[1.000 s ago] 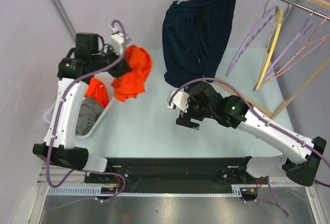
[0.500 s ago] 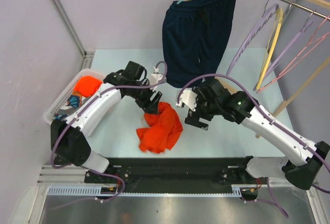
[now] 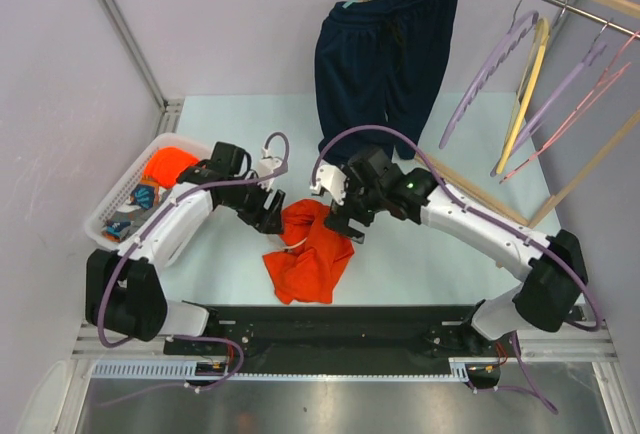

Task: Place the shorts on the hanger

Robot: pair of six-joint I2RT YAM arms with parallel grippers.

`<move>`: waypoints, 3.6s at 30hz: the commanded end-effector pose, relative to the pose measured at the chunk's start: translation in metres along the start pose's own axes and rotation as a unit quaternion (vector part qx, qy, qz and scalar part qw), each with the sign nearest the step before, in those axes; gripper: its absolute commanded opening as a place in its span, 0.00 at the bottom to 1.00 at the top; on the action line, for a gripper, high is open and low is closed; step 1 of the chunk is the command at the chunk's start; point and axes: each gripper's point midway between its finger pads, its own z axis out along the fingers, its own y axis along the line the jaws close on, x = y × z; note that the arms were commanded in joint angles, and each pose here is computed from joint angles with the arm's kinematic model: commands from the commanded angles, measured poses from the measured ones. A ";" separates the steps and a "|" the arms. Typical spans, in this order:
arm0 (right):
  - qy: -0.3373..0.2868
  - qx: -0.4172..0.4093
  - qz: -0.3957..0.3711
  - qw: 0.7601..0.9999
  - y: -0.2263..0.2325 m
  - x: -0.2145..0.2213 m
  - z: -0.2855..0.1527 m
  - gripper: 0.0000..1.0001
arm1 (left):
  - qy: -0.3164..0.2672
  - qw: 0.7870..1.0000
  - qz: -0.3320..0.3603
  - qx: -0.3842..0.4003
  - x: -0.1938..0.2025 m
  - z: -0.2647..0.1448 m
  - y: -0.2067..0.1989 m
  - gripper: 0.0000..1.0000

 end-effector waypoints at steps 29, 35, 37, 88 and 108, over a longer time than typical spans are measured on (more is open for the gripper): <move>-0.158 0.121 -0.223 0.954 0.003 -0.125 -0.021 0.00 | -0.184 0.978 -0.093 0.009 -0.063 -0.090 0.049 0.76; -0.320 0.145 -0.180 0.919 0.002 -0.223 -0.130 0.00 | -0.223 0.969 -0.102 0.000 -0.088 -0.113 0.060 0.76; -0.329 0.136 -0.160 0.921 0.006 -0.226 -0.149 0.00 | -0.233 0.968 -0.098 -0.005 -0.093 -0.120 0.061 0.76; 0.031 -0.103 -0.365 0.925 0.126 -0.009 0.030 1.00 | -0.173 0.973 -0.152 -0.014 -0.032 -0.093 0.055 0.77; -0.034 0.090 -0.448 0.889 0.090 -0.084 0.009 0.00 | -0.206 0.972 -0.113 0.000 -0.040 -0.103 0.043 0.75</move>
